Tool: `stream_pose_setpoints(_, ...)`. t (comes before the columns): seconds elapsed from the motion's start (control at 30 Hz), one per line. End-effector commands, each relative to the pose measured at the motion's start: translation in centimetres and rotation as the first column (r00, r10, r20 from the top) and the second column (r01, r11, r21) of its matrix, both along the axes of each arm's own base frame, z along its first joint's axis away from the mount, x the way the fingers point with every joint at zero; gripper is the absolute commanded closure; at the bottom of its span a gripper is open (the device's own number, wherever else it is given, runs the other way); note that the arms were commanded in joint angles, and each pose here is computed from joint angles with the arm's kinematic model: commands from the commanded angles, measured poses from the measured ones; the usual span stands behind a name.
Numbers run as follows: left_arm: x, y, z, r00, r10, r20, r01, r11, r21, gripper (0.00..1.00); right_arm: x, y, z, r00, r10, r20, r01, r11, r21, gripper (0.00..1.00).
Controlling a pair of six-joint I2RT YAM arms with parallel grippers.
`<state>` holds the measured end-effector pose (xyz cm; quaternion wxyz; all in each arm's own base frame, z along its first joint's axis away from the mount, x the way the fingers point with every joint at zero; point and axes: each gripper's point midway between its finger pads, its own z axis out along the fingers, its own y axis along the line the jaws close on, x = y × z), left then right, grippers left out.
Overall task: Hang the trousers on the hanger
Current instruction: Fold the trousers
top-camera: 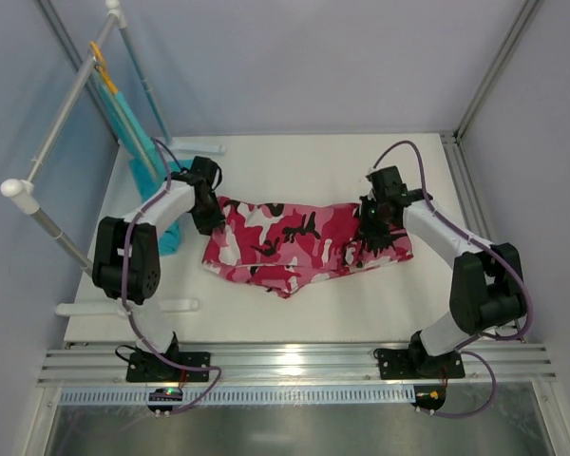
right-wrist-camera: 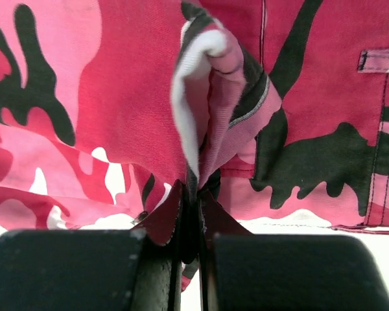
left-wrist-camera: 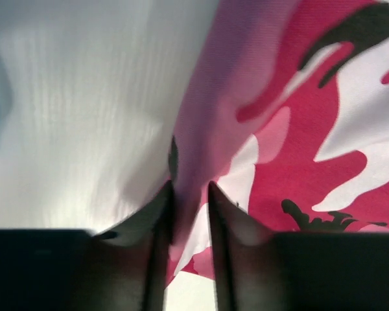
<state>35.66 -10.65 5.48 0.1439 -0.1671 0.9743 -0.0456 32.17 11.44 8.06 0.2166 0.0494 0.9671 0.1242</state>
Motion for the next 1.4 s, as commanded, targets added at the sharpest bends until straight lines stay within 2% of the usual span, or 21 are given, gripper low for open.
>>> stream_pose_setpoints(0.0, -0.6, 0.7, 3.1, 0.998, -0.035, 0.046, 0.032, 0.998, 0.055, 0.66, 2.7, 1.7, 3.2, 0.996, -0.027, 0.089, 0.023, 0.999, 0.049, 0.96)
stream_pose_setpoints(0.03, -0.3, 0.5, 3.6, 0.997, -0.037, 0.062, 0.035, 0.998, 0.043, 0.49, 2.7, 1.9, 3.8, 0.995, -0.020, 0.096, 0.015, 0.999, 0.051, 0.96)
stream_pose_setpoints(0.13, 0.1, 0.0, 5.4, 0.993, -0.053, 0.107, 0.051, 0.999, 0.017, 0.30, 2.7, 1.8, 6.3, 0.994, 0.001, 0.111, -0.005, 0.999, 0.036, 0.96)
stream_pose_setpoints(0.17, 0.1, -0.1, 6.0, 0.992, -0.059, 0.114, 0.058, 0.998, 0.011, 0.28, 3.3, 1.6, 8.3, 0.988, 0.008, 0.154, -0.012, 1.000, 0.022, 0.96)
stream_pose_setpoints(0.33, 0.2, -1.1, 8.3, 0.983, -0.064, 0.170, 0.071, 0.997, -0.035, 0.17, 2.6, 0.2, 12.3, 0.989, 0.053, 0.139, -0.046, 0.997, -0.059, 0.96)
stream_pose_setpoints(0.4, 0.2, -2.2, 8.9, 0.980, -0.070, 0.186, 0.089, 0.992, -0.092, 0.16, 2.5, -0.7, 13.4, 0.989, 0.050, 0.140, -0.039, 0.996, -0.076, 0.96)
stream_pose_setpoints(0.53, 0.0, -3.8, 8.6, 0.980, -0.096, 0.176, 0.120, 0.984, -0.135, 0.15, 2.7, -3.0, 13.4, 0.991, 0.013, 0.130, -0.003, 0.997, -0.074, 0.96)
stream_pose_setpoints(0.73, -0.4, -5.9, 5.7, 0.985, -0.113, 0.130, 0.134, 0.976, -0.171, 0.14, 3.3, -7.9, 9.9, 0.993, -0.079, 0.084, 0.085, 0.994, -0.067, 0.92)
stream_pose_setpoints(0.8, -0.3, -6.5, 4.0, 0.990, -0.103, 0.101, 0.122, 0.972, -0.203, 0.14, 4.0, -8.0, 8.5, 0.994, -0.072, 0.087, 0.077, 0.995, -0.061, 0.89)
stream_pose_setpoints(0.83, -1.0, -6.9, 3.0, 0.993, -0.098, 0.070, 0.111, 0.967, -0.229, 0.14, 4.5, -9.0, 7.3, 0.994, -0.091, 0.067, 0.096, 0.993, -0.065, 0.87)
stream_pose_setpoints(0.87, -1.3, -7.3, 2.2, 0.993, -0.102, 0.057, 0.113, 0.966, -0.232, 0.14, 5.0, -9.6, 6.3, 0.993, -0.098, 0.068, 0.103, 0.991, -0.083, 0.77)
stream_pose_setpoints(0.9, -1.4, -7.5, 1.3, 0.994, -0.102, 0.043, 0.109, 0.967, -0.229, 0.13, 5.2, -10.0, 5.1, 0.993, -0.107, 0.050, 0.111, 0.989, -0.099, 0.73)
stream_pose_setpoints(0.93, -1.8, -7.6, 0.6, 0.995, -0.100, 0.024, 0.103, 0.969, -0.223, 0.14, 5.3, -10.3, 4.2, 0.993, -0.115, 0.032, 0.118, 0.987, -0.111, 0.71)
stream_pose_setpoints(0.97, -2.3, -7.6, 0.0, 0.994, -0.105, 0.007, 0.104, 0.972, -0.209, 0.13, 4.9, -11.5, 2.1, 0.989, -0.147, -0.031, 0.140, 0.977, -0.163, 0.68)
stream_pose_setpoints(1.07, -2.9, -7.0, -0.9, 0.994, -0.110, -0.026, 0.105, 0.982, -0.158, 0.13, 3.7, -14.6, 0.8, 0.960, -0.267, -0.087, 0.230, 0.924, -0.304, 0.52)
stream_pose_setpoints(1.1, -3.0, -6.8, -0.9, 0.994, -0.107, -0.029, 0.102, 0.985, -0.143, 0.14, 3.4, -16.0, 1.1, 0.947, -0.315, -0.068, 0.272, 0.894, -0.356, 0.46)
stream_pose_setpoints(1.2, -2.5, -6.0, 0.7, 0.994, -0.113, 0.005, 0.113, 0.990, -0.087, 0.13, 3.8, -16.6, 3.7, 0.934, -0.356, 0.019, 0.341, 0.874, -0.345, 0.44)
stream_pose_setpoints(1.37, -1.2, -6.6, 5.1, 0.982, -0.163, 0.092, 0.165, 0.986, -0.021, 0.13, 4.8, -14.0, 8.1, 0.941, -0.320, 0.111, 0.337, 0.914, -0.226, 0.44)
